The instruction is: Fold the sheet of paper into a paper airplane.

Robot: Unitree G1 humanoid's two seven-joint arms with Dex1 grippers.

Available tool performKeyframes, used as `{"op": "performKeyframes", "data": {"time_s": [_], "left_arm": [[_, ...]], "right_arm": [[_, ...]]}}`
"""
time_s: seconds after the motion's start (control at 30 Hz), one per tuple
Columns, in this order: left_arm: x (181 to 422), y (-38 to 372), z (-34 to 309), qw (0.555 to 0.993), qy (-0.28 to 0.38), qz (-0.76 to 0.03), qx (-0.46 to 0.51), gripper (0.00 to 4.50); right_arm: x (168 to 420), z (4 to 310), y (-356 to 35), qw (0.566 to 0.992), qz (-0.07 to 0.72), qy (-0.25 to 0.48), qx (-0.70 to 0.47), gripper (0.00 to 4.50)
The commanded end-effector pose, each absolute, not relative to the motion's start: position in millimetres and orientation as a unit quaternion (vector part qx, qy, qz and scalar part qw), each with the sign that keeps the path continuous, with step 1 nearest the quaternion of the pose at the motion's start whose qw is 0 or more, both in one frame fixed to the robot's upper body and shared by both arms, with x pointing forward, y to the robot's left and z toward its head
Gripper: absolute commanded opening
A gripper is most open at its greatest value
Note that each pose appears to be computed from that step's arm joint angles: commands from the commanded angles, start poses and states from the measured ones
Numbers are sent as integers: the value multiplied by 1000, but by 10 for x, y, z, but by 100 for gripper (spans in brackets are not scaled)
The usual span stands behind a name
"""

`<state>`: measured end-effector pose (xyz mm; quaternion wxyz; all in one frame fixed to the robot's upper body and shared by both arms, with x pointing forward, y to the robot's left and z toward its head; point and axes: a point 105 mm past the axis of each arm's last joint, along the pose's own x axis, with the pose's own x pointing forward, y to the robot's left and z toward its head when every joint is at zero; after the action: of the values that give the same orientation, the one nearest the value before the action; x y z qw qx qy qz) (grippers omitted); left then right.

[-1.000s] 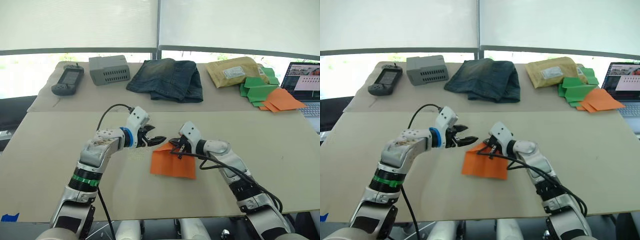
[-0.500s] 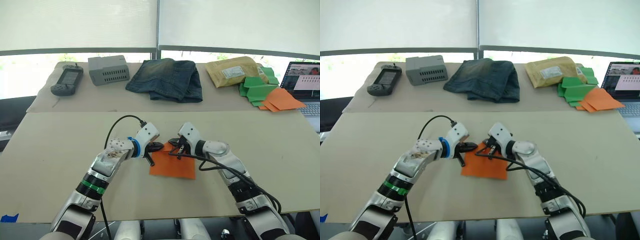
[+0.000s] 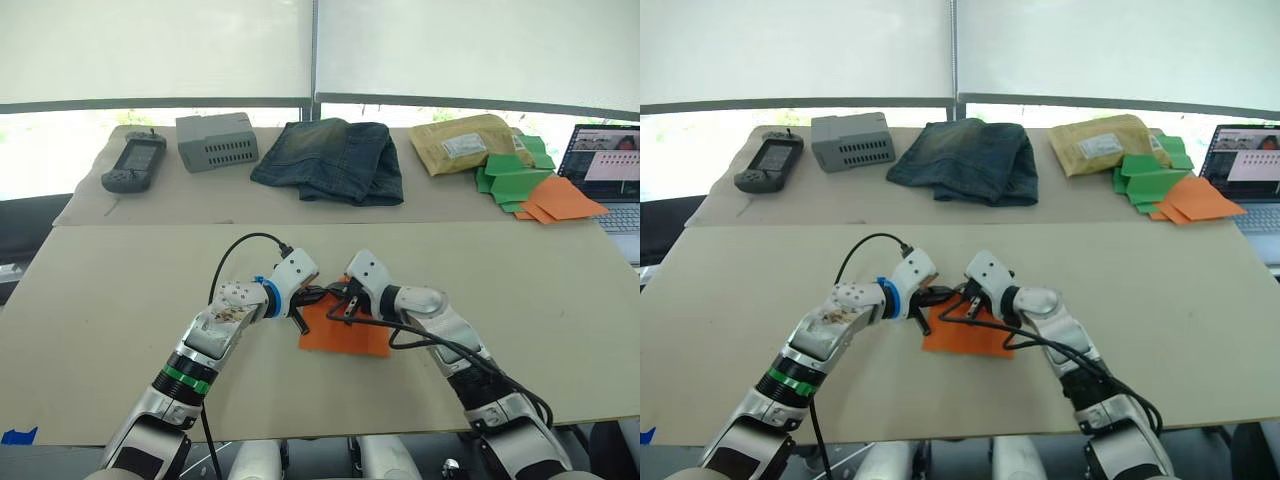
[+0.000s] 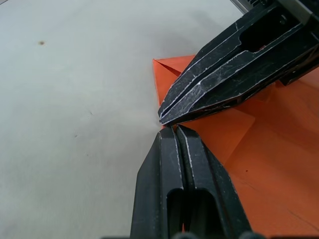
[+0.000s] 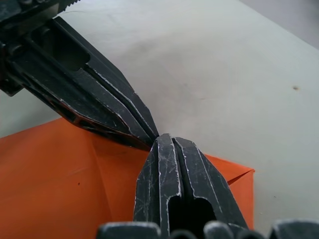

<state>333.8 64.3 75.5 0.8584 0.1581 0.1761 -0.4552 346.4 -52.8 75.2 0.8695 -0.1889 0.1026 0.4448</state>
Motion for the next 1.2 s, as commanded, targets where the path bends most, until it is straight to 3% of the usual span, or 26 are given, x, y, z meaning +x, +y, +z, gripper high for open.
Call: {"op": "performKeyframes", "data": {"time_s": [0.03, 0.33, 0.73, 0.87, 1.2], "left_arm": [[3281, 654, 616, 851, 202, -457, 161, 6], [3261, 651, 594, 850, 205, -459, 157, 6], [3265, 658, 586, 851, 204, -457, 158, 6], [3272, 624, 584, 850, 202, -460, 155, 6], [3213, 678, 572, 846, 207, -464, 158, 6]], "right_arm": [[3605, 704, -832, 893, 384, 125, -197, 0], [3719, 754, -953, 909, 351, 122, -188, 0], [3528, 1149, -716, 901, 410, 58, -129, 0], [3518, 906, -782, 885, 415, 86, -195, 0], [3487, 669, -743, 878, 431, 107, -180, 0]]}}
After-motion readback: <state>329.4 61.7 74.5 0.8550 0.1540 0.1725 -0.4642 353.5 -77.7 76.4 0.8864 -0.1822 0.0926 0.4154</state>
